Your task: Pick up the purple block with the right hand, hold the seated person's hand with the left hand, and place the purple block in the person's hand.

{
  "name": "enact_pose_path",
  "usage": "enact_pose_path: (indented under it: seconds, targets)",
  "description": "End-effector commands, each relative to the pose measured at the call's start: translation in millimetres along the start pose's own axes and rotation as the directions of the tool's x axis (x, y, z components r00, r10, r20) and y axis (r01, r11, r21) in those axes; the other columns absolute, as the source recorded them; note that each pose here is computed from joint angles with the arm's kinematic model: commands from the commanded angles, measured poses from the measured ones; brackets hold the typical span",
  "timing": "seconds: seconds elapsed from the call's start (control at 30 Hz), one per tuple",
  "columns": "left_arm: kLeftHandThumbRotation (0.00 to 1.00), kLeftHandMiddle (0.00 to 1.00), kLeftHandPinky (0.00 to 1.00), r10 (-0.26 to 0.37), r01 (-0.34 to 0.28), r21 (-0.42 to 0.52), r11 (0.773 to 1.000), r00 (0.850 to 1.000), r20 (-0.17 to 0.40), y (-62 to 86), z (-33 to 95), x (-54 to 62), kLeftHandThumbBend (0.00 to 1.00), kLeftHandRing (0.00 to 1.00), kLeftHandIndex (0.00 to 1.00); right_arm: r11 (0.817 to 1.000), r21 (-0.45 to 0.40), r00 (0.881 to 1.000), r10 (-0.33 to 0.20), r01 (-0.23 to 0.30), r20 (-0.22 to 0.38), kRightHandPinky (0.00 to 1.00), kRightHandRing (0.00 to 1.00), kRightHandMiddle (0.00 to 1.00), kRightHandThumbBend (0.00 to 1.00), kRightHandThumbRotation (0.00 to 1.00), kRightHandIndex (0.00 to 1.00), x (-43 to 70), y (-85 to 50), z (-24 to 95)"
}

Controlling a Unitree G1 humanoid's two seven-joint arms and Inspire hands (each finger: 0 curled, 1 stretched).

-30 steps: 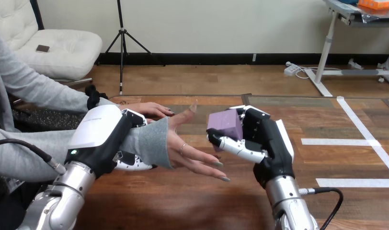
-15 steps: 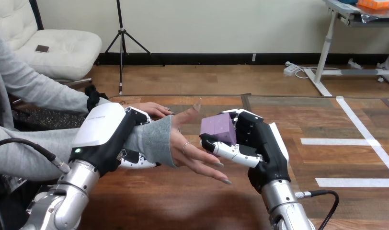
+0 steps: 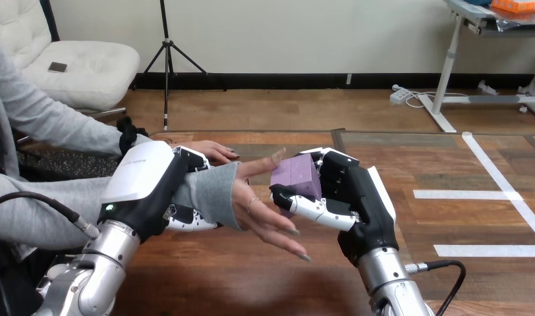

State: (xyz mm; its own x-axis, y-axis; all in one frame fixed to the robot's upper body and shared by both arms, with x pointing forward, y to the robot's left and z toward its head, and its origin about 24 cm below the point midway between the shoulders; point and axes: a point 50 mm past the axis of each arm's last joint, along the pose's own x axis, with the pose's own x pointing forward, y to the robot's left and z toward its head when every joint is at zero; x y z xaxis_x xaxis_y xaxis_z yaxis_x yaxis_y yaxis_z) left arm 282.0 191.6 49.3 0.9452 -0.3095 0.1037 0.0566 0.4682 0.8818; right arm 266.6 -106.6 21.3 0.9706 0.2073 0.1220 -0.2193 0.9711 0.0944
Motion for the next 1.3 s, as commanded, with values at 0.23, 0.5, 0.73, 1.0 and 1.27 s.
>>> enact_pose_path:
  seconds: [0.23,0.5,0.73,1.0,1.27]
  targets:
    - [0.0,0.3,0.17,0.201,-0.2,-0.023,0.979,0.966,0.163,40.5,32.5,34.8,0.73,0.22,0.32,0.995,0.082,0.994,0.048,-0.056,0.096,0.29,0.34,0.39,0.78,0.0,0.43,7.3,23.9,24.3]
    - [0.0,0.3,0.17,0.195,-0.194,-0.021,0.981,0.967,0.163,39.0,32.8,34.8,0.74,0.22,0.32,0.991,0.114,0.994,0.06,-0.069,0.086,0.29,0.34,0.39,0.77,0.0,0.43,3.9,29.8,24.0]
    - [0.0,0.3,0.17,0.193,-0.194,-0.015,0.981,0.967,0.168,37.8,32.3,35.2,0.73,0.23,0.32,0.991,0.11,0.994,0.068,-0.077,0.083,0.3,0.34,0.39,0.77,0.0,0.44,1.5,33.1,23.6]
    - [0.0,0.3,0.17,0.195,-0.195,-0.014,0.981,0.966,0.167,36.6,31.9,35.2,0.73,0.23,0.32,0.99,0.111,0.994,0.081,-0.09,0.078,0.3,0.34,0.39,0.77,0.0,0.44,-0.5,35.2,24.2]
    - [0.0,0.31,0.17,0.195,-0.196,-0.013,0.981,0.967,0.165,36.2,32.1,34.8,0.73,0.23,0.32,0.989,0.114,0.993,0.09,-0.098,0.071,0.3,0.35,0.4,0.77,0.0,0.44,-1.7,36.4,25.0]
